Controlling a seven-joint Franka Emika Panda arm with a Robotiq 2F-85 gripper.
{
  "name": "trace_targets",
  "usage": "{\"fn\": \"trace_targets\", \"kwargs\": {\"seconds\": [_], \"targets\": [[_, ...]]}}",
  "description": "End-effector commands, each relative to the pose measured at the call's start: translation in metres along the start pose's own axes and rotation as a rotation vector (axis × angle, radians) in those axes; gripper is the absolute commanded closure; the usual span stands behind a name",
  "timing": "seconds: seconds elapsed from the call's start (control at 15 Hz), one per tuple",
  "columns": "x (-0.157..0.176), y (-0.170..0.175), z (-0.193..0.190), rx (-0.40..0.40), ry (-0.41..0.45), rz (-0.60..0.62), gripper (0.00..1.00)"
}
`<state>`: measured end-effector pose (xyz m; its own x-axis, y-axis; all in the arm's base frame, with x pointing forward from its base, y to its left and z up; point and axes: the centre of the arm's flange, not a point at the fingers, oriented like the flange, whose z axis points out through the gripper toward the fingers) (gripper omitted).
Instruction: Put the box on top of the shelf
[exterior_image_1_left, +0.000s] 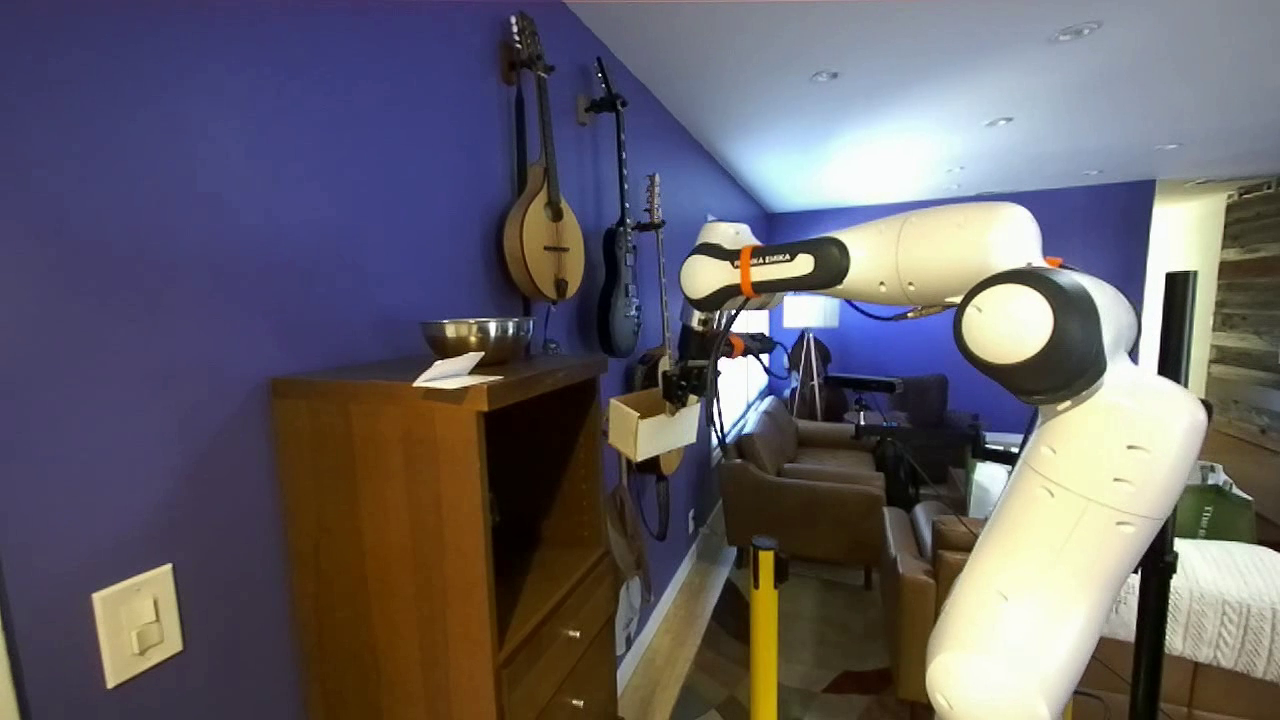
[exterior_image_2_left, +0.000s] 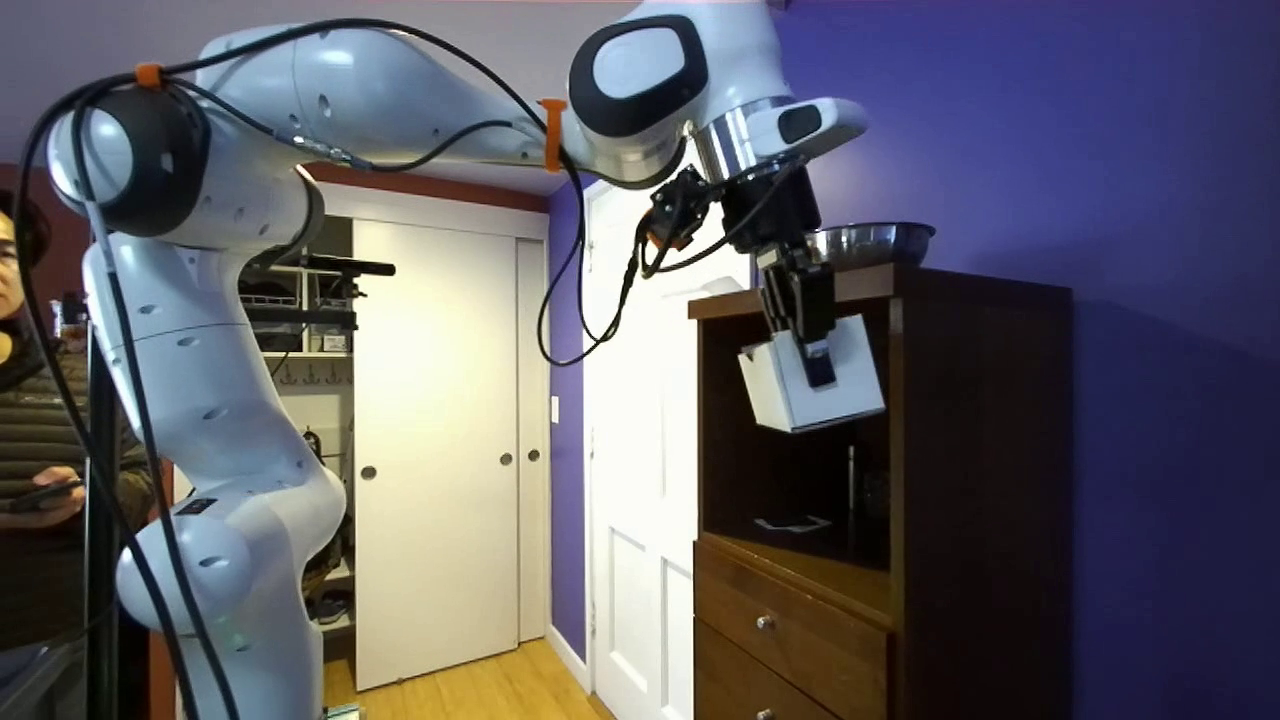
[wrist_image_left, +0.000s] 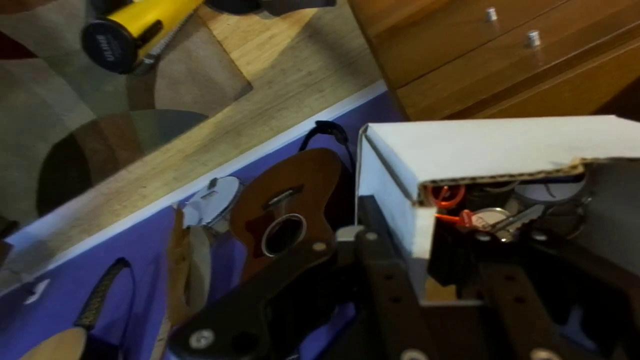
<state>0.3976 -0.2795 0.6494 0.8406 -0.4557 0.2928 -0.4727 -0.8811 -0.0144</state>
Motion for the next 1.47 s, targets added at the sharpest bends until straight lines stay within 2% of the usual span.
{"fn": "trace_targets", "kwargs": {"seconds": [0.0, 0.07, 0.2, 0.47, 0.67, 0.93, 1.0, 1.07, 1.2, 1.4], "targets": [[0.03, 0.04, -0.009, -0.114, -0.026, 0.164, 0.96], [0.036, 0.049, -0.01, -0.114, -0.028, 0.224, 0.96], [0.045, 0.059, -0.014, -0.059, -0.047, 0.334, 0.96], [0.058, 0.056, -0.038, 0.049, -0.063, 0.507, 0.96], [0.07, 0.055, -0.066, 0.113, -0.022, 0.639, 0.96], [0.088, 0.067, -0.094, 0.109, 0.061, 0.829, 0.96], [0.09, 0.069, -0.104, 0.129, 0.078, 0.867, 0.96], [0.091, 0.071, -0.112, 0.148, 0.087, 0.893, 0.96], [0.088, 0.063, -0.132, 0.237, 0.107, 0.892, 0.96], [0.077, 0.04, -0.165, 0.329, 0.136, 0.751, 0.96]]}}
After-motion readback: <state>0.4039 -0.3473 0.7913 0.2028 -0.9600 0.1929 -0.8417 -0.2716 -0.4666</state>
